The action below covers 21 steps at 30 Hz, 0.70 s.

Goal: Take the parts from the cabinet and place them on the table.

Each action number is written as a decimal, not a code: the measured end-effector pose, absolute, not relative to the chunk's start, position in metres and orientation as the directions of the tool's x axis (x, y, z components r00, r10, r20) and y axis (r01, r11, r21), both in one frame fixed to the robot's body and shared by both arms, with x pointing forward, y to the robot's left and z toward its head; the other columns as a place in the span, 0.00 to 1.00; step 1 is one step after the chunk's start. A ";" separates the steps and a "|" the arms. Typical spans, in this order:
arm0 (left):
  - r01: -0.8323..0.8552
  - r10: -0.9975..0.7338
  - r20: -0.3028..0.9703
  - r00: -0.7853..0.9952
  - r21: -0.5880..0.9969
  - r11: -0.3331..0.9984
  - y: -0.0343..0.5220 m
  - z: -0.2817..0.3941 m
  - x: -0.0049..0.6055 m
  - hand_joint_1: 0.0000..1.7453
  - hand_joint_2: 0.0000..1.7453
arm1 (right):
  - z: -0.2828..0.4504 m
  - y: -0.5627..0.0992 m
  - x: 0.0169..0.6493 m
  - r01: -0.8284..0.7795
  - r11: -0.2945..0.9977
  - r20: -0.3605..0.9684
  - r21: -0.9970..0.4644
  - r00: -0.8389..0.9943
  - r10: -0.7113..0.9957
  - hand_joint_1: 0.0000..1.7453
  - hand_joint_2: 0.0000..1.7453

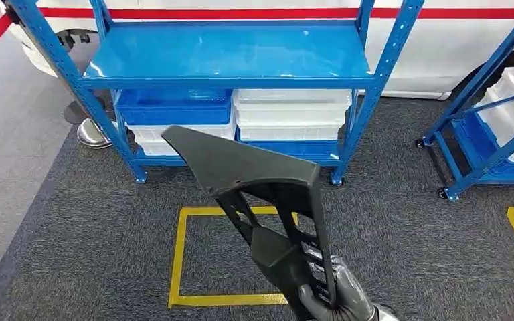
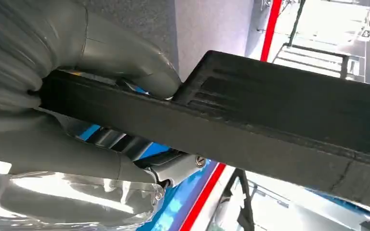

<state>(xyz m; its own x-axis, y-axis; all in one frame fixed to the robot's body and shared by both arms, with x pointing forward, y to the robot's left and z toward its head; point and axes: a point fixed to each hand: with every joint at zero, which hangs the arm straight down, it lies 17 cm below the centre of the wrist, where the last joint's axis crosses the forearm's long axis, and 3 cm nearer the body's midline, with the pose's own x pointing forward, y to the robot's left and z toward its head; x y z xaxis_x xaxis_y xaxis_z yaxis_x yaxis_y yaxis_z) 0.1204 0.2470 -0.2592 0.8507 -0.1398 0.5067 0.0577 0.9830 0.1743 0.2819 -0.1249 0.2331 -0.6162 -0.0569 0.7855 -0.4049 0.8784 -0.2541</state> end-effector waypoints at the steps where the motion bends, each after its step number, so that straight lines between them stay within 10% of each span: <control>1: 0.058 -0.140 0.506 0.851 0.174 0.983 0.247 -0.259 0.120 0.00 1.00 | 0.233 -0.125 0.282 -0.405 0.878 0.786 -0.254 -0.616 -0.057 1.00 1.00; 21: 0.057 -0.139 0.505 0.852 0.173 0.983 0.246 -0.259 0.119 0.00 1.00 | 0.234 -0.124 0.282 -0.404 0.880 0.785 -0.250 -0.616 -0.060 1.00 1.00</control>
<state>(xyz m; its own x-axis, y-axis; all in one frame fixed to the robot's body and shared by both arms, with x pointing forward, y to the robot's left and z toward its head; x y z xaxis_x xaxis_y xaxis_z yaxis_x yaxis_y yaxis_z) 0.1191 0.2462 -0.2594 0.8519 -0.1385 0.5050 0.0574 0.9833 0.1730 0.2819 -0.1244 0.2338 -0.6161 -0.0600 0.7854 -0.4043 0.8799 -0.2499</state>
